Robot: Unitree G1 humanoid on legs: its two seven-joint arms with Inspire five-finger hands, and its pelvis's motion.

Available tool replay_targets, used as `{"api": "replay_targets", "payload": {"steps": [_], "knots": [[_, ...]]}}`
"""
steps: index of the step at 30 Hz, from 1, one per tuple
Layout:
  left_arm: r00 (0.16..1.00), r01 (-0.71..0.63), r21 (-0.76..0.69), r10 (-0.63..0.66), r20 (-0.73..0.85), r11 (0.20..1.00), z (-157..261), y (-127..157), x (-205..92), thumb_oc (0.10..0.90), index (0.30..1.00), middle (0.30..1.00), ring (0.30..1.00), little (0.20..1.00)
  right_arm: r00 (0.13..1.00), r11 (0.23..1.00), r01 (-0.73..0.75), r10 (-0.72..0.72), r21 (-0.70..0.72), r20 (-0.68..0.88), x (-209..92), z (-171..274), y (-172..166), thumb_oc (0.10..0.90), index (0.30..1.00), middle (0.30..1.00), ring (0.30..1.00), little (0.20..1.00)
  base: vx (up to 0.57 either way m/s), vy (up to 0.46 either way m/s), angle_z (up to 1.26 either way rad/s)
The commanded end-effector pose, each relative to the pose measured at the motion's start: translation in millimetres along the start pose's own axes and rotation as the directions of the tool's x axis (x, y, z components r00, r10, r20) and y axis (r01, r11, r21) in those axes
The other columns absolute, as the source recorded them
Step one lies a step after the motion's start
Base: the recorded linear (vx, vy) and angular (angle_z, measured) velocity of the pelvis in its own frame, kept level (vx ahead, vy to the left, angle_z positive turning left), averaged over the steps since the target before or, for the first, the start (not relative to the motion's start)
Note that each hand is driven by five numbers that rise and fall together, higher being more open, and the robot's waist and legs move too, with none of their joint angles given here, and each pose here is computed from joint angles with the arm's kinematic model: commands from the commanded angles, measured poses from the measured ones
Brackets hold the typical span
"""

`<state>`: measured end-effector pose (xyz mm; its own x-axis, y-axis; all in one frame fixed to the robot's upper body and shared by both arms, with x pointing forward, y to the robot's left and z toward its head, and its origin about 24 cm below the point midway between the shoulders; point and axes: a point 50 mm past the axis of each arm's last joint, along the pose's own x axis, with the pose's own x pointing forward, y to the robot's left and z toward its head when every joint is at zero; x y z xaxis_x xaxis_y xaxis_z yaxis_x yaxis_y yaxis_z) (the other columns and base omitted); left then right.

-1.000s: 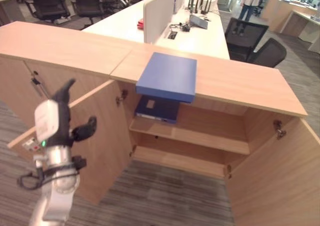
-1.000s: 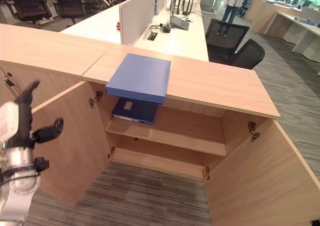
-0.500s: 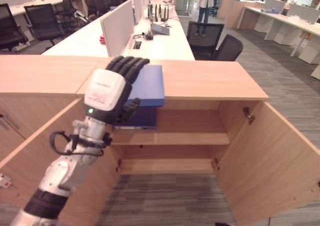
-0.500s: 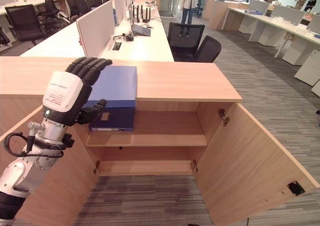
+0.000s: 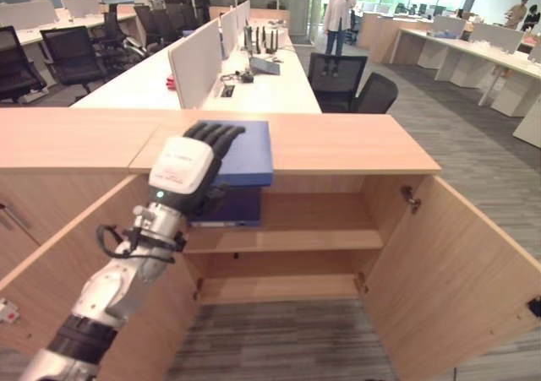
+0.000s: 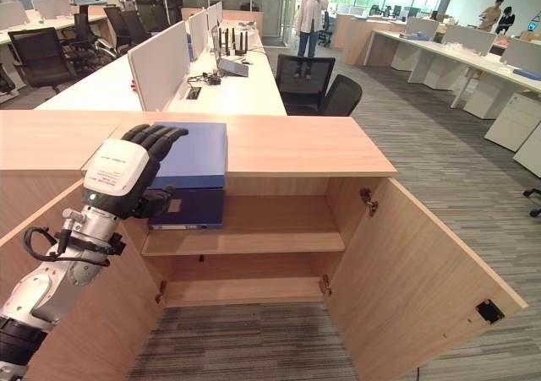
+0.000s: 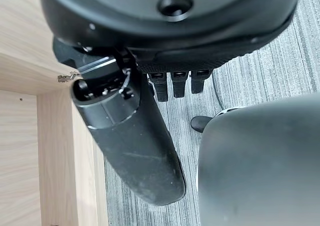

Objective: Put the empty folder in the office cabinet

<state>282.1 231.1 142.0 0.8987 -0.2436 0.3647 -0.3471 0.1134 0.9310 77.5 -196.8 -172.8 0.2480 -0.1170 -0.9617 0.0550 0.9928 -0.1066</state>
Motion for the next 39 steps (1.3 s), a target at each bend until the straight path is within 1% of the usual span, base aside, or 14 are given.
{"api": "replay_targets", "payload": {"steps": [1, 7, 15, 16, 19, 33, 39], "knots": [[0.965, -0.262, 0.028, 0.261, 0.022, 0.965, -0.3, 56.1, 40.6, 0.800, 0.900, 0.900, 0.900, 0.900, 0.998, 0.998, 0.029, -0.032, -0.063, -0.052, -1.1, -11.0, -13.8, 0.800, 0.900, 0.900, 0.900, 0.900, -0.01, 0.002, -0.04], [0.974, -0.213, 0.045, 0.216, -0.075, 0.976, -16.0, 44.0, 41.3, 0.800, 0.900, 0.900, 0.900, 0.900, 0.998, 0.998, 0.027, -0.031, -0.062, -0.059, -1.3, -12.4, -15.9, 0.800, 0.900, 0.900, 0.900, 0.900, 0.00, 0.000, -0.02], [0.977, -0.169, 0.102, 0.180, -0.112, 0.980, -26.1, 37.0, 46.1, 0.800, 0.900, 0.900, 0.900, 0.900, 0.998, 0.998, 0.030, -0.034, -0.062, -0.057, -1.5, -13.0, -18.1, 0.800, 0.900, 0.900, 0.900, 0.900, 0.00, 0.001, -0.01], [0.978, -0.153, 0.142, 0.171, -0.120, 0.978, -30.5, 36.9, 49.2, 0.800, 0.900, 0.900, 0.900, 0.900, 0.998, 0.997, 0.034, -0.037, -0.064, -0.054, -1.6, -12.7, -19.7, 0.800, 0.900, 0.900, 0.900, 0.900, 0.01, 0.003, -0.05], [0.976, -0.145, 0.180, 0.170, -0.132, 0.973, -35.8, 38.3, 50.4, 0.800, 0.900, 0.900, 0.900, 0.900, 0.998, 0.997, 0.036, -0.040, -0.062, -0.054, -1.8, -13.1, -20.5, 0.800, 0.900, 0.900, 0.900, 0.900, 0.00, 0.000, -0.02], [0.969, -0.104, 0.275, 0.160, -0.190, 0.956, -52.7, 38.7, 56.1, 0.800, 0.900, 0.900, 0.900, 0.900, 0.997, 0.997, 0.041, -0.045, -0.071, -0.057, -2.2, -15.7, -22.2, 0.800, 0.900, 0.900, 0.900, 0.900, 0.00, 0.000, -0.04], [0.960, -0.098, 0.321, 0.175, -0.219, 0.942, -60.7, 40.8, 55.0, 0.800, 0.900, 0.900, 0.900, 0.900, 0.997, 0.996, 0.039, -0.044, -0.077, -0.060, -2.4, -17.2, -21.8, 0.800, 0.900, 0.900, 0.900, 0.900, 0.00, 0.000, 0.00]]}}
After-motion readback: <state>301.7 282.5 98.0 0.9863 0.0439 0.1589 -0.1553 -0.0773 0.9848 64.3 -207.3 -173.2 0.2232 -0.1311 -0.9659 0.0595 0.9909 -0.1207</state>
